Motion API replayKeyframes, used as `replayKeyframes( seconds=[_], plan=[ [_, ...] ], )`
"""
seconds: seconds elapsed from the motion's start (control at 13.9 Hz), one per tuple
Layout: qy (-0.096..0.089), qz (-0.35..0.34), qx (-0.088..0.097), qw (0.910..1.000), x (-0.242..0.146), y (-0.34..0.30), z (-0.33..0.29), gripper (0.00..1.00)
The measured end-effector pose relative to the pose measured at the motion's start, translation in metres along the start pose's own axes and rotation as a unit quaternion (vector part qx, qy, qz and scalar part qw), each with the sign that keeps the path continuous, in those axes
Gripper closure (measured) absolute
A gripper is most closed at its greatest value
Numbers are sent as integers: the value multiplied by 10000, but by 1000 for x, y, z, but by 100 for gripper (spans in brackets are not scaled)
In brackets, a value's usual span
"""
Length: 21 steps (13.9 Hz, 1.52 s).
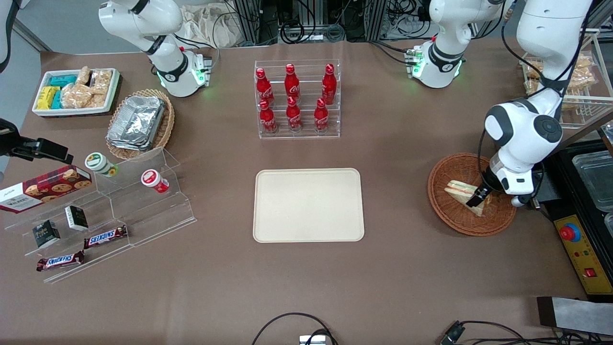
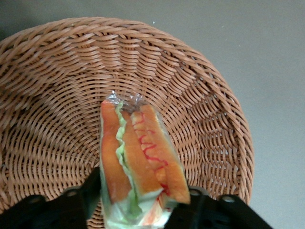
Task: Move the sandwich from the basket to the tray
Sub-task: 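Lower the left gripper and grasp the wrapped sandwich upright, then lift the sandwich out of the basket and carry it over the cream tray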
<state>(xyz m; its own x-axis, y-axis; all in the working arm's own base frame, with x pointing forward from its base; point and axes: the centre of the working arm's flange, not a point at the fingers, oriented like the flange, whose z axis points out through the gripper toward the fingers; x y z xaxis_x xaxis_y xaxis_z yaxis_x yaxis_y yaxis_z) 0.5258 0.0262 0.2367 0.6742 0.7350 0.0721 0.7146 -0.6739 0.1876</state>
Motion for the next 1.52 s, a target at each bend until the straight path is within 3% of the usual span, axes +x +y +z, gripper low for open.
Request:
replayKeyframes(
  seconds=[0.14, 0.22, 0.51, 0.72, 0.94, 1.23, 1.52],
  plan=[
    [16, 10, -11, 10000, 0, 0, 0, 60],
    [20, 25, -14, 10000, 0, 0, -1, 62],
    [82, 281, -78, 9995, 3, 5, -15, 62],
    [-84, 607, -36, 9981, 3, 12, -52, 61],
    [-134, 1021, -80, 9946, -4, 21, -94, 61],
    [-245, 1745, -61, 9843, -50, 57, -121, 61],
    [-119, 2682, 140, 9632, -100, 91, -127, 61]
  ],
)
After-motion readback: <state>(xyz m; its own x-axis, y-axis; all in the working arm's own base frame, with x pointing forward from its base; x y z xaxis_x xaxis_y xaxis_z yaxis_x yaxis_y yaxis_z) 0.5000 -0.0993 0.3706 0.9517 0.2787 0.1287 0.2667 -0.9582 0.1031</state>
